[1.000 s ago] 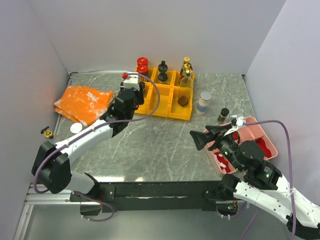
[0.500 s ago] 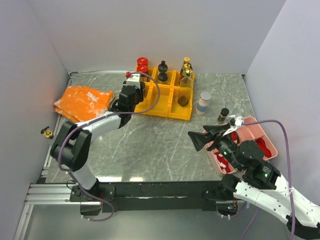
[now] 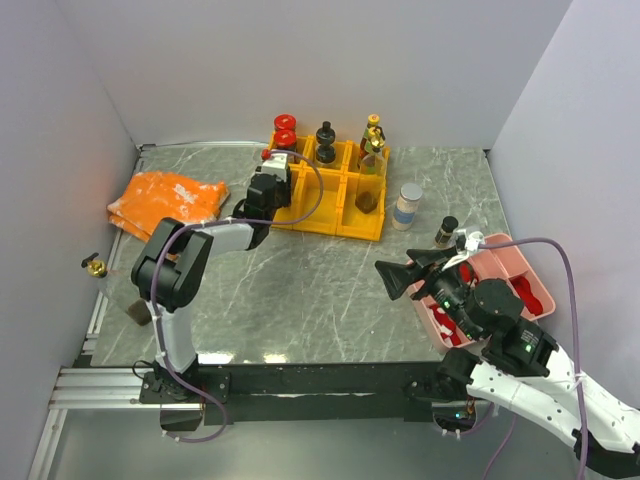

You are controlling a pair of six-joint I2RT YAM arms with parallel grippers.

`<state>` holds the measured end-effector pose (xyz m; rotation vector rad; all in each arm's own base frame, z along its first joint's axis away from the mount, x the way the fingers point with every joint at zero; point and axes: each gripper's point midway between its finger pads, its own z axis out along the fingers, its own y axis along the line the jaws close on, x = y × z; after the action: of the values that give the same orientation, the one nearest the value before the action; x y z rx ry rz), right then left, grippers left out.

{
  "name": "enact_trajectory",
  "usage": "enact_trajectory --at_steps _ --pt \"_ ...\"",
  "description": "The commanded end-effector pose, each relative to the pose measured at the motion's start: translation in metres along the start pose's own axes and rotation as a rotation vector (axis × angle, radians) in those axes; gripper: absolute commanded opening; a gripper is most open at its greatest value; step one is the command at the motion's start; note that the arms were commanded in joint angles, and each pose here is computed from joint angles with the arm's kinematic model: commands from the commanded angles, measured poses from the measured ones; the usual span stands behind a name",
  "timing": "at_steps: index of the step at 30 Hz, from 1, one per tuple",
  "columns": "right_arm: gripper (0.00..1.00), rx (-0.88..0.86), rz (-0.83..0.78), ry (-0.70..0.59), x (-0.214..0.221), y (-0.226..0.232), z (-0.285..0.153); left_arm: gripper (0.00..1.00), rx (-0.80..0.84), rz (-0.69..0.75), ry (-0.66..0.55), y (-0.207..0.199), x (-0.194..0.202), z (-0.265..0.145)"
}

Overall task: Organize the condiment bottles
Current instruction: Place the bottle in the storage box, then pick up the bottle from the center of the board.

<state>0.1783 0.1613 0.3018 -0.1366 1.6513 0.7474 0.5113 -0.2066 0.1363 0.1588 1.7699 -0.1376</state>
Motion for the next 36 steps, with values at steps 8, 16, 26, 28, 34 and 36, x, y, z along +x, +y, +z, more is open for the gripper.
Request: enact_trajectory --at_steps 8,16,26,28,34,36 --pt "1.00 0.022 -0.013 -0.024 -0.006 0.000 0.009 0.63 0.045 -0.021 -0.086 -0.004 -0.018 0.022" --pt "1.00 0.030 0.010 -0.014 -0.003 0.000 0.012 0.96 0.065 -0.069 -0.118 -0.004 -0.045 -0.002" --pt "1.00 0.336 -0.063 0.062 0.010 -0.041 0.037 0.96 0.123 -0.120 -0.080 -0.007 -0.100 -0.059" --pt "1.00 0.447 -0.104 0.108 0.009 -0.059 0.045 0.97 0.125 -0.126 -0.096 -0.007 -0.122 -0.074" --pt "1.00 0.699 -0.101 0.181 -0.004 -0.122 0.067 0.96 0.152 -0.325 -0.020 -0.022 -0.149 -0.125" --pt "0.99 0.802 -0.091 0.174 -0.013 -0.150 0.068 0.96 0.222 -0.354 0.011 -0.032 -0.138 -0.140"
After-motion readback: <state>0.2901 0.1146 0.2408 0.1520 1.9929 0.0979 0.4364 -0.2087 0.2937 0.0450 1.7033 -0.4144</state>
